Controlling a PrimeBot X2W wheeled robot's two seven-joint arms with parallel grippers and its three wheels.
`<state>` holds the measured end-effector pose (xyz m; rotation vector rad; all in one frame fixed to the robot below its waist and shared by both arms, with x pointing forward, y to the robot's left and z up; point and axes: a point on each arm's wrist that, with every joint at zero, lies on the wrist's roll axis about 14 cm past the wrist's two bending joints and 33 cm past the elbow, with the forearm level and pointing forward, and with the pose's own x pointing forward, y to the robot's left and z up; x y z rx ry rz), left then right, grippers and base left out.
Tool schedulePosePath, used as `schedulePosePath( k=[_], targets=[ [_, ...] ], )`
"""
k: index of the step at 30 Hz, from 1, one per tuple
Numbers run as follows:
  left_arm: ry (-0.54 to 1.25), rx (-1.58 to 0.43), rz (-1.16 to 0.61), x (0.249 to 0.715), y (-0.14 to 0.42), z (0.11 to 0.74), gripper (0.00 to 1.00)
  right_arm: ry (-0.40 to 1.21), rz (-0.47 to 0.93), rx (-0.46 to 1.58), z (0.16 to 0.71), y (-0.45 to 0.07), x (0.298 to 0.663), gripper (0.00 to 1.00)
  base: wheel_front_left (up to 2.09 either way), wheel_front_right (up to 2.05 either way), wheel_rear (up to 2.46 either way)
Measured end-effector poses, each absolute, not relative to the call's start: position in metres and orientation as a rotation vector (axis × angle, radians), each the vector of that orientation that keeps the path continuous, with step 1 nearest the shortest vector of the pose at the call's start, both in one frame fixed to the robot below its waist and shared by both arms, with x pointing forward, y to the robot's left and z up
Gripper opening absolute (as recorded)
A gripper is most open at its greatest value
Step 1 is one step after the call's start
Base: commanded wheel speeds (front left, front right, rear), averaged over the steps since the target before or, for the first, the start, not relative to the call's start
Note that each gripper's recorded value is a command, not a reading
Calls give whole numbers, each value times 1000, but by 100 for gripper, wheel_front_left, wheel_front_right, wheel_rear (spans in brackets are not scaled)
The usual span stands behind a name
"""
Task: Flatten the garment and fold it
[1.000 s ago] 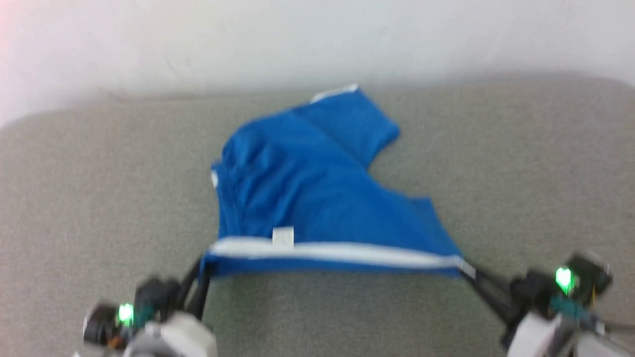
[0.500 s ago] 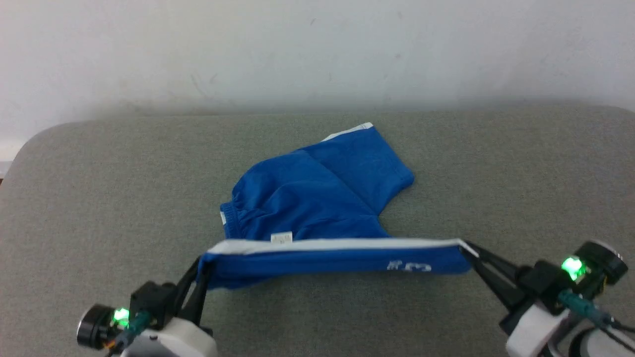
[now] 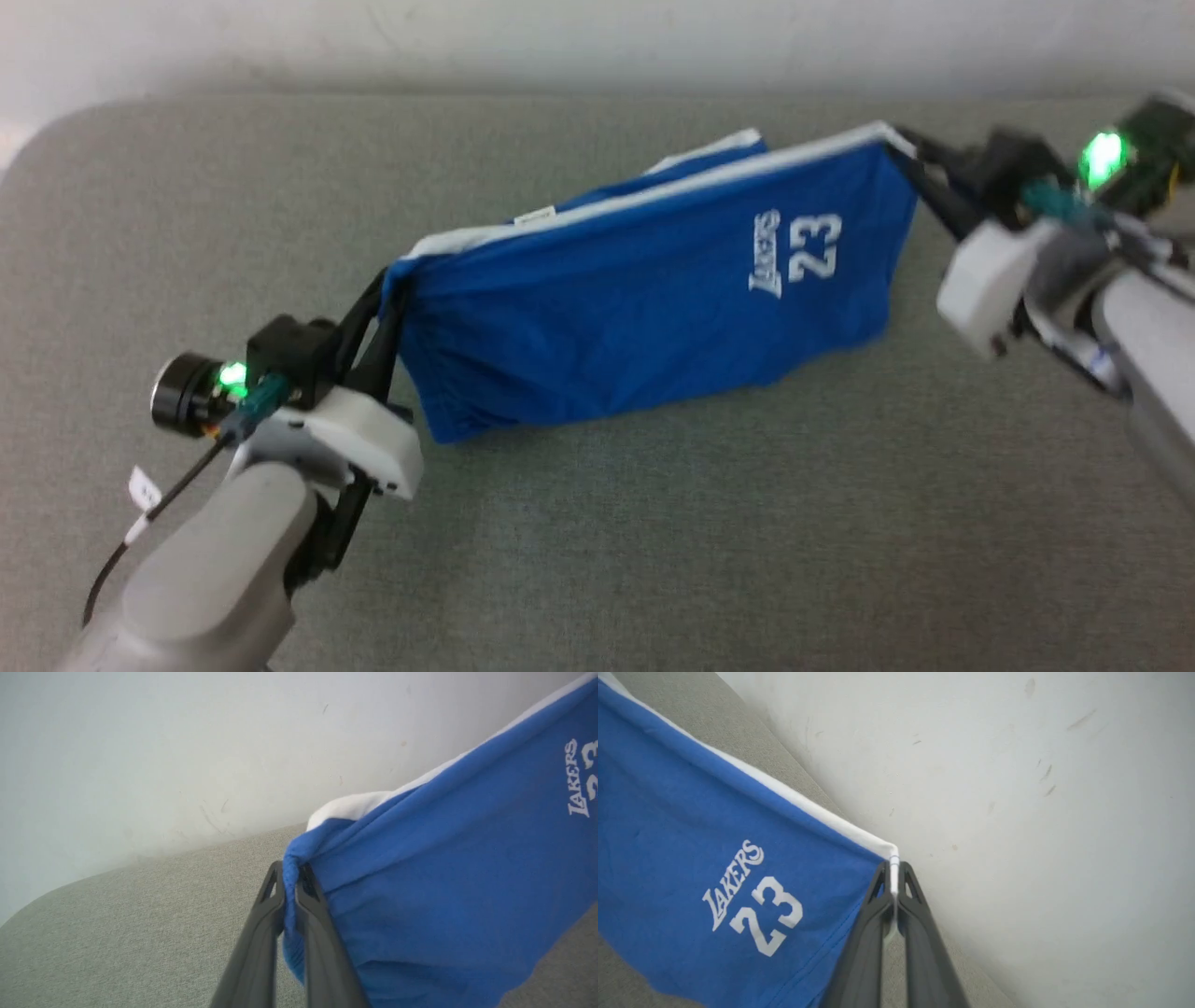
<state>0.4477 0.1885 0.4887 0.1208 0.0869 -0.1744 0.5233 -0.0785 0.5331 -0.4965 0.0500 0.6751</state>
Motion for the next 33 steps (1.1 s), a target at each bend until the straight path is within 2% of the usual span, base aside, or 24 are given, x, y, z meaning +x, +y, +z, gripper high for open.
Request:
schedulePosePath(
  k=[8,13,18,19,20,21,27,30,33],
  targets=[
    [199,165,-203,481,194,439,0,210,682,-527,480,-50,599,0,0,0,0],
    [285,187,-211,486,202,406,0,372,696,-507,417,-42,611,0,0,0,0],
    [316,202,-201,484,209,391,0,404,736,-474,386,-26,612,0,0,0,0],
    [315,204,-198,483,210,391,0,409,743,-469,383,-23,611,18,0,0,0],
    [312,206,-195,483,211,392,22,402,749,-459,385,-20,611,44,0,0,0],
    [305,208,-189,483,212,395,100,385,756,-454,389,-16,612,100,0,0,0],
    [185,213,-124,482,218,436,100,337,746,-464,431,-21,619,100,0,0,0],
    [84,215,-92,477,216,468,100,393,743,-488,448,-32,611,100,0,0,0],
    [6,199,-54,465,215,494,100,521,745,-503,456,-45,594,100,0,0,0]
  ],
)
